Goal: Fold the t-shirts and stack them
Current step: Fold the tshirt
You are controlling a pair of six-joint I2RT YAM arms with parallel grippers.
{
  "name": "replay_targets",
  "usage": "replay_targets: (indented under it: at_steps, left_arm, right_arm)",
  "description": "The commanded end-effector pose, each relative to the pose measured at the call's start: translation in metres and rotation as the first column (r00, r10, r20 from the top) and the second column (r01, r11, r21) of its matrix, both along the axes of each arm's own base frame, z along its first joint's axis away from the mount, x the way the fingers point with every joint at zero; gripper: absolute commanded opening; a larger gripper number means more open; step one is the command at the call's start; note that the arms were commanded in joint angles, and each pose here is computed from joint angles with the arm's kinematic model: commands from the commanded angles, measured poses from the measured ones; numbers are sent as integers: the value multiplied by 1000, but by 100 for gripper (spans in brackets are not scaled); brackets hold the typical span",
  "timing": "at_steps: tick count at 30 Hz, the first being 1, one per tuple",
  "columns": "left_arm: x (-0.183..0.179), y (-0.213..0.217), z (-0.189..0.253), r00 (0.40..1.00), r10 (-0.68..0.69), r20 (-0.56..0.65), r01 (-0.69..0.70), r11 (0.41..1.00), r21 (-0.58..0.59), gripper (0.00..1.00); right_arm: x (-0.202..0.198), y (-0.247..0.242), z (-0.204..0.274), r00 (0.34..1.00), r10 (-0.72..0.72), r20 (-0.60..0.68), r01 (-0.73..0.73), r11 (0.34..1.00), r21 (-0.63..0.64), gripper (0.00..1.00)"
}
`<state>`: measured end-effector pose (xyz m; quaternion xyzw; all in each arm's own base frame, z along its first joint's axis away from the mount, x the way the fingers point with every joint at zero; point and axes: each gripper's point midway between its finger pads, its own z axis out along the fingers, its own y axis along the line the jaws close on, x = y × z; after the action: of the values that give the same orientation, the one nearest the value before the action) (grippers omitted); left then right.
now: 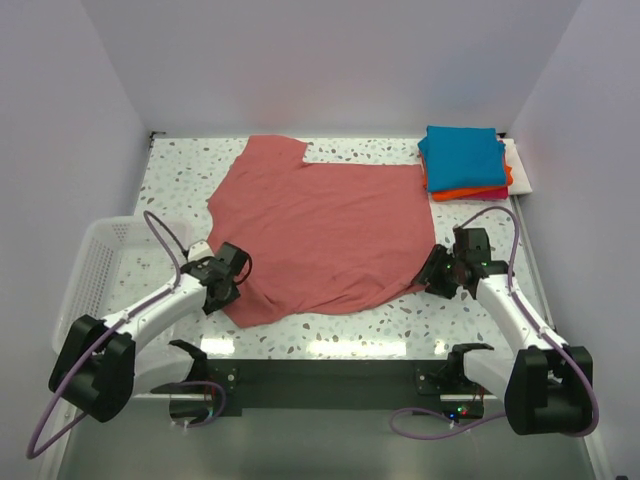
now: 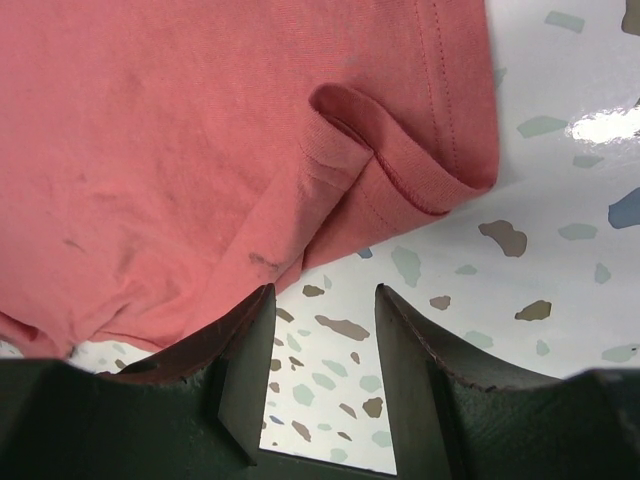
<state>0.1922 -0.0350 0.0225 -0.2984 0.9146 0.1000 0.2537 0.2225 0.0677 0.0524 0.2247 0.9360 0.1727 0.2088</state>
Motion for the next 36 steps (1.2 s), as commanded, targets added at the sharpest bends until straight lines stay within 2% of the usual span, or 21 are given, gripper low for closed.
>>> replay_targets:
  at_steps: [1,4,7,8,10,11,22,26,30,36]
  left_arm:
    - [1,1,-10,999,32,20,-32,999,-1,50]
    - [-1,-3,-19,1000,16,22,-15,1000,-27,47]
    - [1,-9,-26,999,-7,33,9,998,-57,35]
    - [1,-10,-26,999,-13,37,15,998,-66,22]
    - [6,-16,-20,997,-32,63,38,995,-93,10]
    - [8,-18,-16,997,-35,75,43,994,-101,0]
    - [22,-33,73,963,-79,257,132,971,-198,0]
    - [19,-37,79,960,-94,263,155,963,-221,0]
    - [16,-38,80,960,-102,260,164,959,-230,0]
    - [15,-38,86,955,-111,274,176,958,-227,0]
  right_arm:
    - [13,4,11,998,20,51,-21,1000,10,48]
    - [13,4,10,999,22,49,-23,1000,11,48]
    - [13,4,12,998,20,53,-21,1000,10,48]
    - [12,4,11,999,21,50,-21,1000,8,48]
    - [12,3,15,998,17,59,-17,1000,2,48]
    - [12,2,16,998,12,62,-12,1000,-1,48]
    - [7,-1,12,998,-9,57,10,1000,-10,48]
    - [9,-2,7,998,-28,58,28,1000,-8,45]
    - [19,0,5,996,-54,66,54,999,2,37]
    - [29,3,-3,996,-67,58,68,998,-17,36]
